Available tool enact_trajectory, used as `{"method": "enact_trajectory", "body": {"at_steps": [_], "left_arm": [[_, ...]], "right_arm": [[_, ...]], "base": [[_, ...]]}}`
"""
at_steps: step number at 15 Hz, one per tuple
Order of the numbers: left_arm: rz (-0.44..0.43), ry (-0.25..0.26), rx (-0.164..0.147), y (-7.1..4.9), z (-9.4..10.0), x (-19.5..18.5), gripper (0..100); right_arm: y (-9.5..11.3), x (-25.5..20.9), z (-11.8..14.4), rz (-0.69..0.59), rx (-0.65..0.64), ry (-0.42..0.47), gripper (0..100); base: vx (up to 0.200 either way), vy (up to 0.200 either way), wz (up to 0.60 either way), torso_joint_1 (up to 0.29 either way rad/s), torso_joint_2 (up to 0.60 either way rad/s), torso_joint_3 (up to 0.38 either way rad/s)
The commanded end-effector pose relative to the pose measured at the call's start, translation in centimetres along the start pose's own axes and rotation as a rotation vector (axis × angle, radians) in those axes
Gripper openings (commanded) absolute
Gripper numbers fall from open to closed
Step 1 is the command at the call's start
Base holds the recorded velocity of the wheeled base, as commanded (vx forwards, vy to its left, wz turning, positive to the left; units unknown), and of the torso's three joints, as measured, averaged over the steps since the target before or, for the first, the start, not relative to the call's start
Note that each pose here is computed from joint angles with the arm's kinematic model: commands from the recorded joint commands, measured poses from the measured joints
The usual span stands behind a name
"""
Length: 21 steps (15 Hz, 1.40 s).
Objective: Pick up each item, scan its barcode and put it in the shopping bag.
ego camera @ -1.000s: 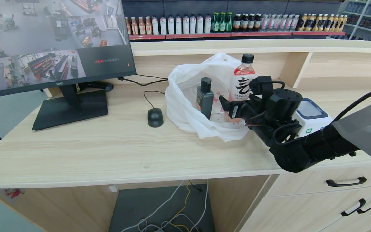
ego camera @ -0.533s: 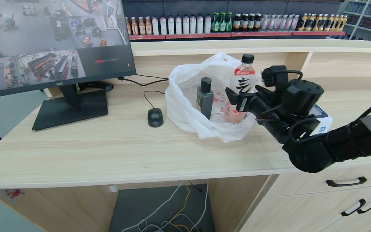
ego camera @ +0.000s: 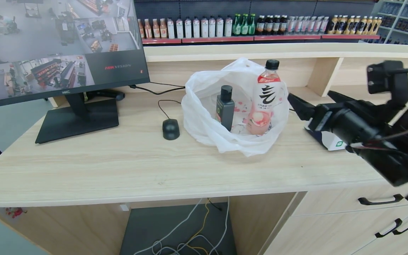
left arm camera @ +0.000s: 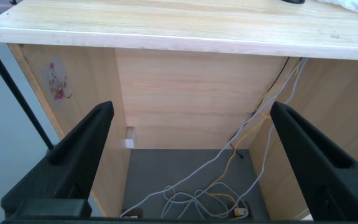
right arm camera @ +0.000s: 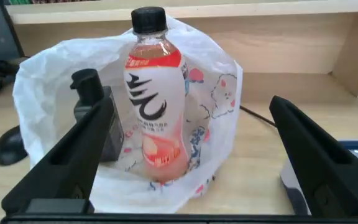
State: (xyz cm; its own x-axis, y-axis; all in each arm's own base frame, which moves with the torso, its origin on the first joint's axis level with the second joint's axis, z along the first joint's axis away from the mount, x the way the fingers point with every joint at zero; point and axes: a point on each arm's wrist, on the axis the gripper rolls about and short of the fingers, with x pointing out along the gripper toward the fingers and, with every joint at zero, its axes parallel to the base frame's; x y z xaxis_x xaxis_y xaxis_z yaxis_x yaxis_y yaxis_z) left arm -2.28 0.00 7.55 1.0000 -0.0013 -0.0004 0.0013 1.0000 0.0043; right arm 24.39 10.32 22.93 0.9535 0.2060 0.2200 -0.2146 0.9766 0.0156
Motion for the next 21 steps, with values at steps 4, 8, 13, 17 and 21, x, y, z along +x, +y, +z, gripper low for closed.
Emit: {"method": "enact_trajectory", "body": {"at_steps": [4,8,13,17,21], "left_arm": [[0.0,0.0,0.0,0.0,0.0,0.0,100],[0.0,0.0,0.003,0.0,0.0,0.0,100],[0.0,0.0,0.002,0.0,0.0,0.0,100],[0.0,0.0,0.0,0.0,0.0,0.0,100],[0.0,0.0,0.0,0.0,0.0,0.0,100]], "right_arm": [[-3.5,-17.7,-1.6,0.005,0.0,0.019,100],[-4.5,-23.2,-3.7,0.034,-0.009,0.15,100],[-5.8,-29.8,-8.1,0.083,-0.051,0.298,100],[-5.6,-29.2,-8.1,-0.21,-0.043,0.386,100],[-5.3,-29.8,-8.0,-0.39,-0.066,0.333,100]], "base": [[0.0,0.0,0.0,0.0,0.0,0.0],[0.0,0.0,0.0,0.0,0.0,0.0],[0.0,0.0,0.0,0.0,0.0,0.0],[0.0,0.0,0.0,0.0,0.0,0.0],[0.0,0.0,0.0,0.0,0.0,0.0]]}}
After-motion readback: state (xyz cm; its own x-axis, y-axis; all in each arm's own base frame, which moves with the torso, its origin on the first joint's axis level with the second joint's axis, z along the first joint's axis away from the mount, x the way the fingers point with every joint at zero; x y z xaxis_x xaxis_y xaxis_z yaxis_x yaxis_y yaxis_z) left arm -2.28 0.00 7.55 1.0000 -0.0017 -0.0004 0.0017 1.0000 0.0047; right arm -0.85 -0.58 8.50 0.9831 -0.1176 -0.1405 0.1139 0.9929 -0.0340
